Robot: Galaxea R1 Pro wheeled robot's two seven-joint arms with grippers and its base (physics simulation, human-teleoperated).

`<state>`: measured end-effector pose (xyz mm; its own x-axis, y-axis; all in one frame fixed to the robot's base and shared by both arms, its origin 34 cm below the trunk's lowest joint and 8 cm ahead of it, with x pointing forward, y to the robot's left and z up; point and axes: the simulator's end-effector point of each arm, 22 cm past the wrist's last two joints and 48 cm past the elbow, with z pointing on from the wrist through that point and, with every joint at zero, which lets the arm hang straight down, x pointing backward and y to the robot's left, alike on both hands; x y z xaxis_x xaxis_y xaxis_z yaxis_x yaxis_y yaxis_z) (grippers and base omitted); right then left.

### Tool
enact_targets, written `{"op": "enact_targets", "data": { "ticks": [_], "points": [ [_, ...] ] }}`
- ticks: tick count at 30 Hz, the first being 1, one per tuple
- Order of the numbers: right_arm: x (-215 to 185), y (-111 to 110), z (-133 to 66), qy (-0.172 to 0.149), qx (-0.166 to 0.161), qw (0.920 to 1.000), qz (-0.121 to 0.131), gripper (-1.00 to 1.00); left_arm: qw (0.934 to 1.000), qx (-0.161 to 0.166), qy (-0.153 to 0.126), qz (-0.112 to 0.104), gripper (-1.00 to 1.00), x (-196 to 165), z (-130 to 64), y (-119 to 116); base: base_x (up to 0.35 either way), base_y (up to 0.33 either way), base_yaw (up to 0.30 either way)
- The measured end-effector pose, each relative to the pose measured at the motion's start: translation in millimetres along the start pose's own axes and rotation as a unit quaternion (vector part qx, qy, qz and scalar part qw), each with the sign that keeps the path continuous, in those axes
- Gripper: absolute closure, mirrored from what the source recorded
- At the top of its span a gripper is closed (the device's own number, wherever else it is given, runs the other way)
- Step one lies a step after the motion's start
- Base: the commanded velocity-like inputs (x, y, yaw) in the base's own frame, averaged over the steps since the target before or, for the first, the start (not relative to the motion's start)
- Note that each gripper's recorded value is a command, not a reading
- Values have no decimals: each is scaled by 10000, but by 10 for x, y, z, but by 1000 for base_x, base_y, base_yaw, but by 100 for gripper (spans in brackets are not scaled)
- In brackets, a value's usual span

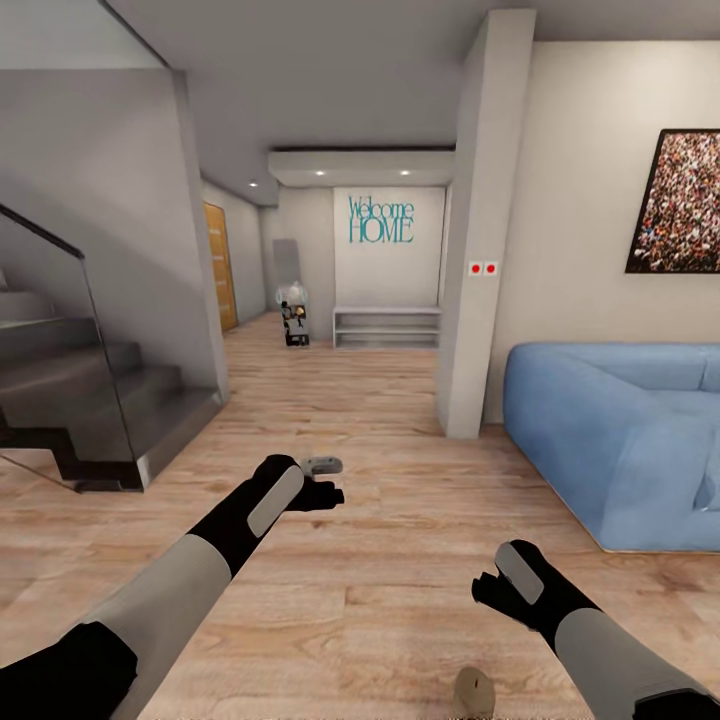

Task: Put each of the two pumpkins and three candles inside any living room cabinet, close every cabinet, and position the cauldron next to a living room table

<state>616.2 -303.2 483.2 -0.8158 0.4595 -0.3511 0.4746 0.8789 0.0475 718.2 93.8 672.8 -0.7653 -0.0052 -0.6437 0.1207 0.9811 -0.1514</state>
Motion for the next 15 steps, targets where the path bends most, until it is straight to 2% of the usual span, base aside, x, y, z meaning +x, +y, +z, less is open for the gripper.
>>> {"op": "enact_targets", "data": {
  "ticks": [3,11,15],
  "points": [
    [-32,3,54,-174,5,9998,73,-100,10000,-2,-4,0,-100,52,39,9,0,0,0],
    [-48,18,176,-482,102,9987,-158,-100,10000,-4,-1,3,-100,197,144,28,0,0,0],
    [-185,74,148,-602,72,9980,-188,-100,10000,-2,-1,2,-100,272,196,38,0,0,0]
  ]
}}
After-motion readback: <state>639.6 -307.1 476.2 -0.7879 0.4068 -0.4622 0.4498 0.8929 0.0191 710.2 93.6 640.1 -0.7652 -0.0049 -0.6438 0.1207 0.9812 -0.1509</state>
